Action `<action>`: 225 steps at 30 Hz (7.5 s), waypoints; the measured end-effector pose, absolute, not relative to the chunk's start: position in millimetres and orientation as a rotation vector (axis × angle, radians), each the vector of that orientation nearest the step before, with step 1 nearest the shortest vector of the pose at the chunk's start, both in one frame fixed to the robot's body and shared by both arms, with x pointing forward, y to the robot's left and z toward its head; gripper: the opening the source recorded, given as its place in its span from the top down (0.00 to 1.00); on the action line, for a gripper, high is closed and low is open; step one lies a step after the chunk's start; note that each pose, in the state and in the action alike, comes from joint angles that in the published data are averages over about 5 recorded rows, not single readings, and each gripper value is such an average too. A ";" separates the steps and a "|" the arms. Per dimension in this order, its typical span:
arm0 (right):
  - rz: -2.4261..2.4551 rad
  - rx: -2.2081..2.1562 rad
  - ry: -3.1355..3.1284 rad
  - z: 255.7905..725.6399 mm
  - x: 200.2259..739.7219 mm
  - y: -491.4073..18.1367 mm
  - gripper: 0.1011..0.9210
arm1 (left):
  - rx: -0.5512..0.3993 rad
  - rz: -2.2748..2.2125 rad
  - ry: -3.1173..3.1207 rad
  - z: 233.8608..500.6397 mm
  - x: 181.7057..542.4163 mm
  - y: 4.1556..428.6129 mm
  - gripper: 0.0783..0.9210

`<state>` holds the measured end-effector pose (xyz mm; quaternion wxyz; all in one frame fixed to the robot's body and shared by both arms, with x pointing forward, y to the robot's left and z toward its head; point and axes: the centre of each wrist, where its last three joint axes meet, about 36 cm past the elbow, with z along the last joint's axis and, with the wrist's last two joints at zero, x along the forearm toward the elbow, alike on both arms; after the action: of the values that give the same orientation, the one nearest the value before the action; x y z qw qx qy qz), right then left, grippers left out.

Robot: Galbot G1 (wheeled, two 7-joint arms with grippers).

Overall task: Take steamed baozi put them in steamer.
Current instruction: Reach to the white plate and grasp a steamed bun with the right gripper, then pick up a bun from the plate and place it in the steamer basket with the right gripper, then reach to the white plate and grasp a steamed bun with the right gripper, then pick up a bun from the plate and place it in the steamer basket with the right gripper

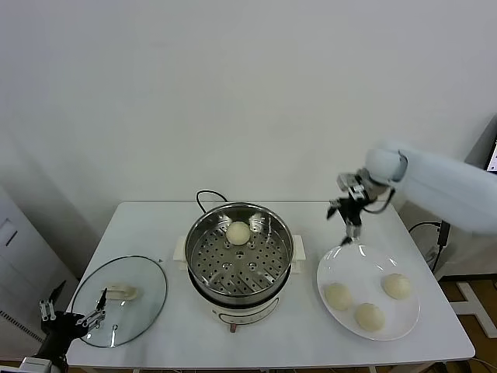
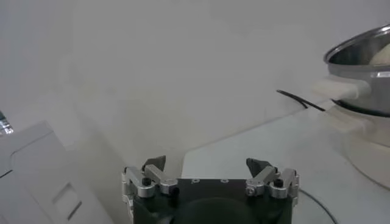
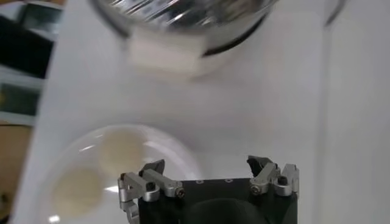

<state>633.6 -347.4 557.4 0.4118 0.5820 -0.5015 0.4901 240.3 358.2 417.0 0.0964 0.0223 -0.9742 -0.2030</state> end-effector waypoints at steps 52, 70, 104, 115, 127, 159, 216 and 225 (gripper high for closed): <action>1.211 1.470 -1.371 584.3 639.1 -346.9 0.63 | 0.064 -0.613 -2.883 418.6 239.7 357.6 0.12; 1.216 1.649 -1.422 705.9 650.1 -189.0 0.67 | 0.065 -0.611 -2.901 424.8 240.5 355.0 0.12; 1.169 1.549 -1.497 592.9 620.6 -11.2 0.24 | 0.074 -0.586 -2.911 424.3 239.0 351.1 0.12; 1.243 1.539 -1.481 672.3 650.3 -85.2 0.12 | 0.058 -0.588 -2.921 425.3 242.2 347.3 0.12; 1.332 1.437 -1.364 699.7 663.2 -262.8 0.12 | 0.044 -0.592 -2.923 427.1 244.2 341.2 0.12; 1.247 1.480 -1.094 480.7 555.3 -385.0 0.12 | 0.015 -0.601 -2.906 423.5 243.8 332.6 0.12; 2.168 2.075 -0.583 682.8 606.3 -97.7 0.65 | 0.059 -0.598 -2.939 437.9 243.6 335.6 0.12; 2.317 2.241 -0.241 642.8 579.1 -44.6 0.61 | 0.066 -0.587 -2.942 437.2 242.1 335.2 0.12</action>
<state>579.1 -44.6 642.8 -0.0452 0.6925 -0.0745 0.7161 242.1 335.2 437.2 0.0704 0.0220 -0.9780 -0.1951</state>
